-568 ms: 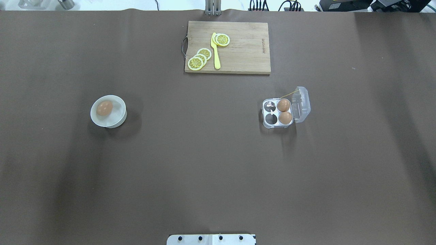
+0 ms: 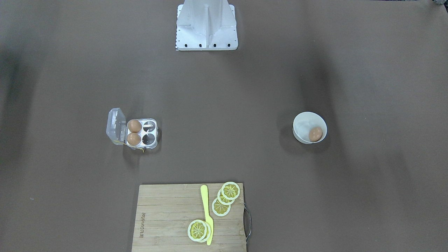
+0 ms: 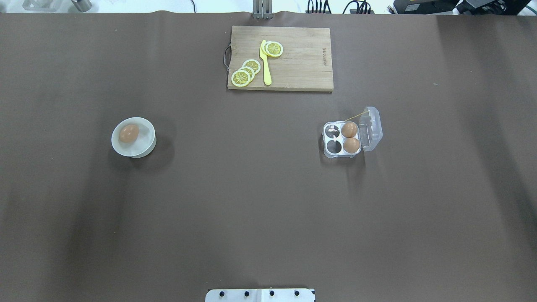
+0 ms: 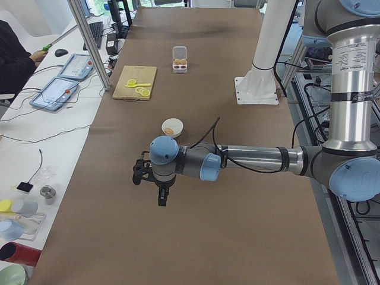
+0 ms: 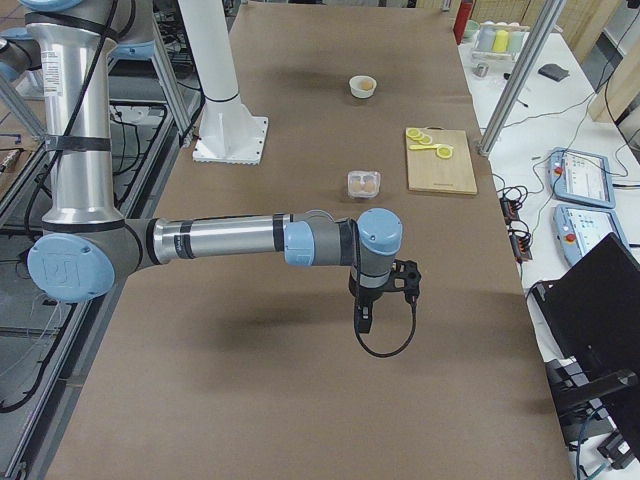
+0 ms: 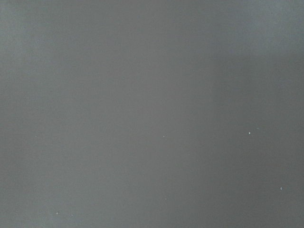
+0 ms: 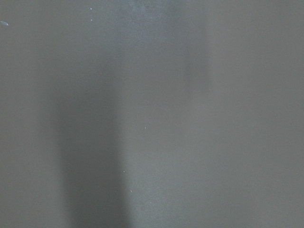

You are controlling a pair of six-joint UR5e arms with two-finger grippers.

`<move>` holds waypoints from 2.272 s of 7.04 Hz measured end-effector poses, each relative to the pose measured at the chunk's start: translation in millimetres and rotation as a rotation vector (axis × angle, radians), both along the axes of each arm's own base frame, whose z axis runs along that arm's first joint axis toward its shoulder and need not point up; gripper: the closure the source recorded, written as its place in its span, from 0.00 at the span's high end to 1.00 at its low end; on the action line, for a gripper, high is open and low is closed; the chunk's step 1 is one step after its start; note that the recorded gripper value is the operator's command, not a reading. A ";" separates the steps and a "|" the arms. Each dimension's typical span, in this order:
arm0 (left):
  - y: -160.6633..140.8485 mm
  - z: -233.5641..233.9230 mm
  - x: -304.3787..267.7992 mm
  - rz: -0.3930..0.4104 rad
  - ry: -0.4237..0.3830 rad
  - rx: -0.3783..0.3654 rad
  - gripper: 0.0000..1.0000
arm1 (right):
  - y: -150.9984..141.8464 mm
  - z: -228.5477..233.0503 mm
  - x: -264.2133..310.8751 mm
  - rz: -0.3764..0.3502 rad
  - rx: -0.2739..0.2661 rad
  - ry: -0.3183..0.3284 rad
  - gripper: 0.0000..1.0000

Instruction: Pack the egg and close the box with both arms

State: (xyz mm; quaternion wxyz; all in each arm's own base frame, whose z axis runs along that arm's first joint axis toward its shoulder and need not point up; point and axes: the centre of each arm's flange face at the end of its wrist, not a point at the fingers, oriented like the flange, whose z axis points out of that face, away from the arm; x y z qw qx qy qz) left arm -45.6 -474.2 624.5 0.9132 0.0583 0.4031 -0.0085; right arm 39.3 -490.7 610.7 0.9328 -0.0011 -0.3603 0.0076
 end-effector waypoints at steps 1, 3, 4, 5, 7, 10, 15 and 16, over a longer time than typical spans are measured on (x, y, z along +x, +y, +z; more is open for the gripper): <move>0.9 -4.3 -0.1 -0.001 0.000 0.008 0.99 | -1.4 -5.4 0.0 0.000 0.008 0.000 1.00; 1.8 -5.9 1.9 0.003 0.001 0.010 0.99 | -3.0 -13.6 0.9 0.002 0.024 0.006 1.00; 1.8 -3.4 2.5 0.005 0.000 0.006 0.99 | -2.8 -14.5 1.5 0.003 0.027 0.008 1.00; 2.0 -2.7 2.7 0.006 0.000 0.005 0.99 | -2.1 -13.9 1.9 0.003 0.026 0.009 1.00; 1.8 -3.0 2.9 0.006 0.000 0.007 0.99 | -0.1 -11.9 2.1 0.004 0.021 0.008 1.00; 4.0 -3.9 1.2 0.005 0.004 0.010 0.99 | 0.8 -13.6 1.9 0.003 0.023 0.004 1.00; -9.6 -23.1 4.8 0.011 0.018 0.052 0.99 | -0.1 -20.4 1.6 0.003 0.037 0.001 1.00; -26.1 -43.7 6.1 0.011 0.016 0.092 0.99 | -1.6 -22.7 0.5 0.001 0.041 -0.002 1.00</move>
